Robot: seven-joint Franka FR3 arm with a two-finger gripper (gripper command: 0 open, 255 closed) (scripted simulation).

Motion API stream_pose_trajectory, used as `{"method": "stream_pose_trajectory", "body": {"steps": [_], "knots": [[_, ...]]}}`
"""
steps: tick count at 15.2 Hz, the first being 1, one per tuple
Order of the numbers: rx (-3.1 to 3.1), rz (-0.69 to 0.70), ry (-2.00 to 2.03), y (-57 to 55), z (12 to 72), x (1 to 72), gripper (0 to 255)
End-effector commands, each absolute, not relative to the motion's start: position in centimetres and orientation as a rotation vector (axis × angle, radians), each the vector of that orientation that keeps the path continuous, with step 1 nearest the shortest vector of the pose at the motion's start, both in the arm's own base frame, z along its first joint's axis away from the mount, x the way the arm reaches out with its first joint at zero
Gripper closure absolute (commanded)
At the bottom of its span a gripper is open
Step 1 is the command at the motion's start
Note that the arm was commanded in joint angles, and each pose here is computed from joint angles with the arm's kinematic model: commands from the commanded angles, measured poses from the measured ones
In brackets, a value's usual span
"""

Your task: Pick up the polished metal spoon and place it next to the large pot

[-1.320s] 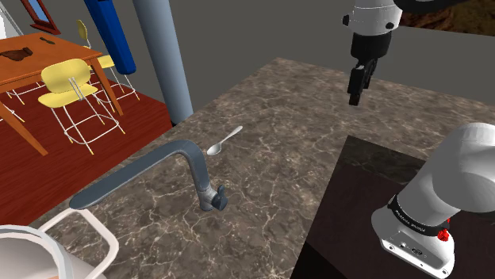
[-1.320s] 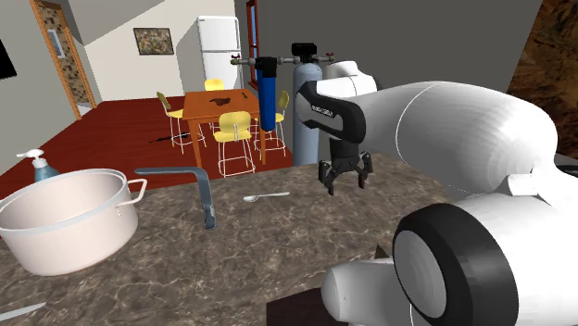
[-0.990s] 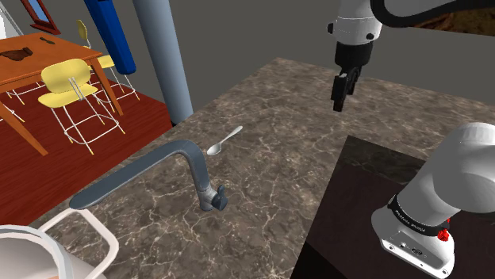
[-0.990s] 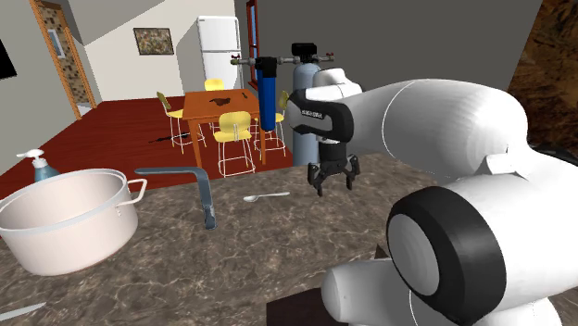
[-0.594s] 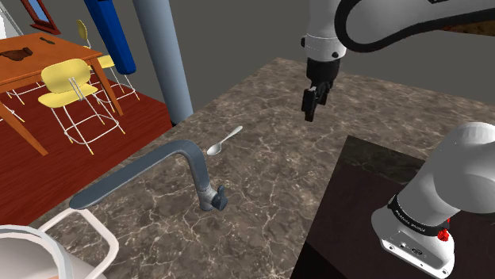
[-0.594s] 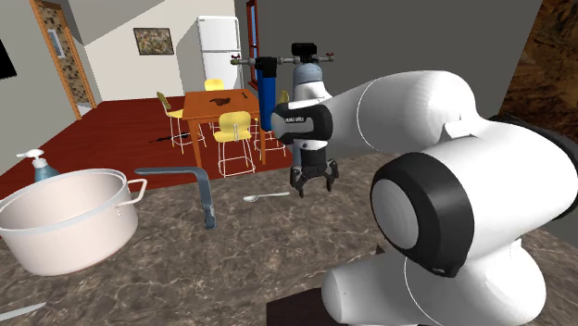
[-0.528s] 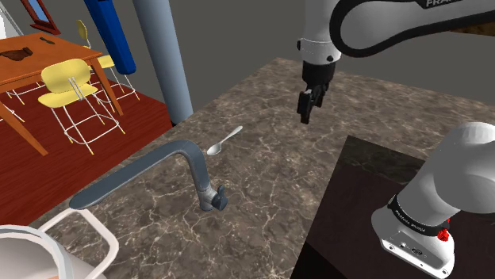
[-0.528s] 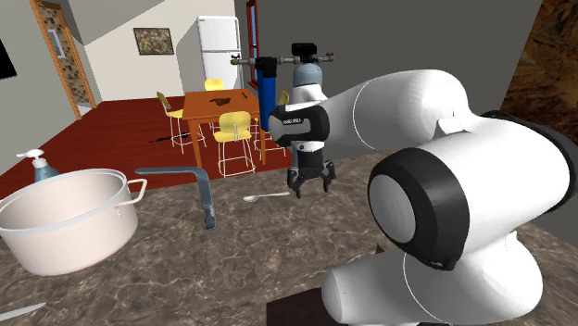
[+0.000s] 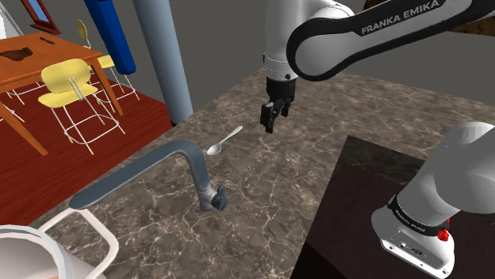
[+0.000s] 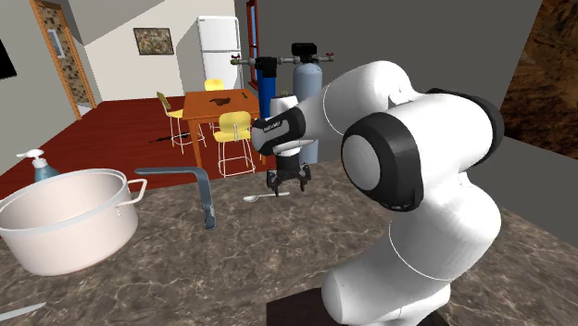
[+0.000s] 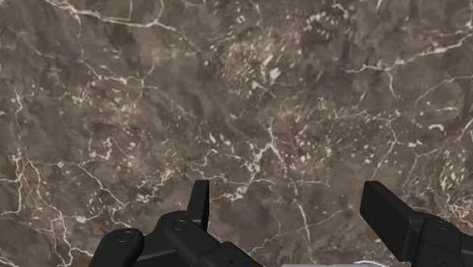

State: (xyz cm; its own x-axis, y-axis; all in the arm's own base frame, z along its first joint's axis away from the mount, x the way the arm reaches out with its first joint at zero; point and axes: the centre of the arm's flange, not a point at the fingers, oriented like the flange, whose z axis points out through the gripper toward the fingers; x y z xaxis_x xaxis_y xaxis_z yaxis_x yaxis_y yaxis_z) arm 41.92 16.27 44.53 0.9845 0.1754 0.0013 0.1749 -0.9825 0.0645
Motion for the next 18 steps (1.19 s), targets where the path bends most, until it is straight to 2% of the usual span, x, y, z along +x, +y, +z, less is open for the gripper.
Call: {"method": "stream_pose_trajectory", "body": {"steps": [1, 18], "knots": [[3.071, 0.040, 0.275, 18.1, 43.3, 43.3, 0], [3.096, 0.248, 0.309, 31.1, 36.6, 55.1, 0]]}}
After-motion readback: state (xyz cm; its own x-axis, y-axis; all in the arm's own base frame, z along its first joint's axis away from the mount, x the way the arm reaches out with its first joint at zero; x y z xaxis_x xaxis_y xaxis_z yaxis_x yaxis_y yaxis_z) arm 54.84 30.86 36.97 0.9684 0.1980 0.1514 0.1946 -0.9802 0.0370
